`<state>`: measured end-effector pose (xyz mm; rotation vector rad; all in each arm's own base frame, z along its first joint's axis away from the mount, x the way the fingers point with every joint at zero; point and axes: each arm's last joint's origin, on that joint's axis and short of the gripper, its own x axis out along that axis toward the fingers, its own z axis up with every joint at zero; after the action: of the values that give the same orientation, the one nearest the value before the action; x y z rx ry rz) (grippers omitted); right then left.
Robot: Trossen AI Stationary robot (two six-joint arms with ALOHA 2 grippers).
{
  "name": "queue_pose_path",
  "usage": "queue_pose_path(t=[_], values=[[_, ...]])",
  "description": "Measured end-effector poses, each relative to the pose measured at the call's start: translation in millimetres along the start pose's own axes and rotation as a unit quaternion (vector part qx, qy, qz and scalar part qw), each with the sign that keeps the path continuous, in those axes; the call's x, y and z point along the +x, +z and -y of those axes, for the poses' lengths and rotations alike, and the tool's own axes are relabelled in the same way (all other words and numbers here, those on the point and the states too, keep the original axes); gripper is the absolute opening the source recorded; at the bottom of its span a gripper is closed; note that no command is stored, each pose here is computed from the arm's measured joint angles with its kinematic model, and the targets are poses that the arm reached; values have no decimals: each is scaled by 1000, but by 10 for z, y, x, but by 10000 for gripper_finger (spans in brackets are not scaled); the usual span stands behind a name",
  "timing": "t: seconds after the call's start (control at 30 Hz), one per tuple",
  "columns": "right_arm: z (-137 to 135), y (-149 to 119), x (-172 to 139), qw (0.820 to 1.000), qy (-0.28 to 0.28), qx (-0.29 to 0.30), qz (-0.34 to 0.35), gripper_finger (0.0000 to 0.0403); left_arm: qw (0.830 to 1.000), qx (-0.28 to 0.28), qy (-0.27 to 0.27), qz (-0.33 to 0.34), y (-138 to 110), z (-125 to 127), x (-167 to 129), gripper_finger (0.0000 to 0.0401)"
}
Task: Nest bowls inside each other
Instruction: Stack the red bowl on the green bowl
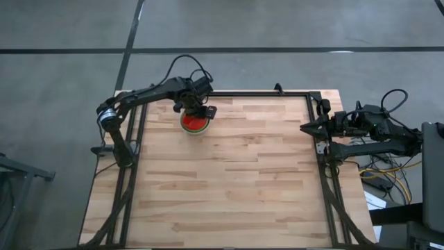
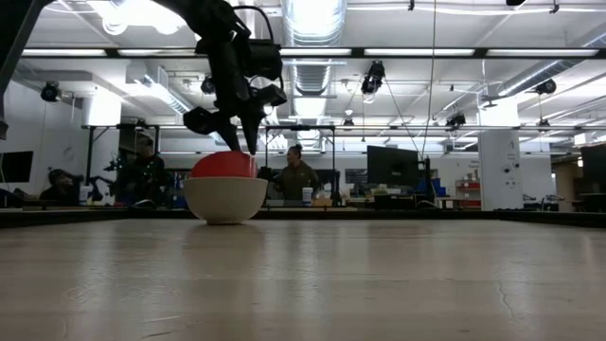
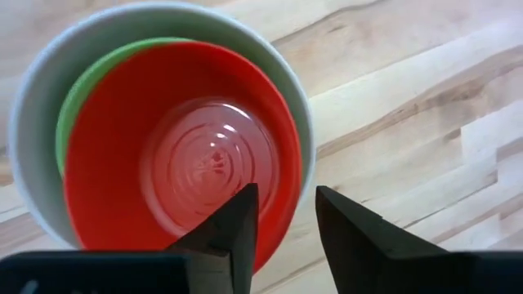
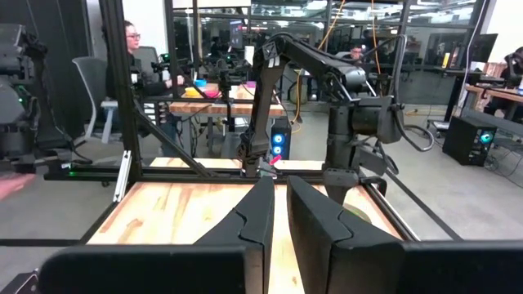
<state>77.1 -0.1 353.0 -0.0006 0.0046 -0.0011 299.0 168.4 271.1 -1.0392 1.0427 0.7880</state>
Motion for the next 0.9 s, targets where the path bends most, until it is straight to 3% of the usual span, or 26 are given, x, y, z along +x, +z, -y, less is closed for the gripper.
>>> queue_pose_path(t=[0.6, 0.9], values=[[0, 0, 0, 1000, 0, 0, 0, 34, 1000, 2, -4, -7, -10, 7, -1, 123], [0, 0, 1, 1000, 0, 0, 0, 34, 1000, 3, -4, -6, -9, 9, -1, 68]])
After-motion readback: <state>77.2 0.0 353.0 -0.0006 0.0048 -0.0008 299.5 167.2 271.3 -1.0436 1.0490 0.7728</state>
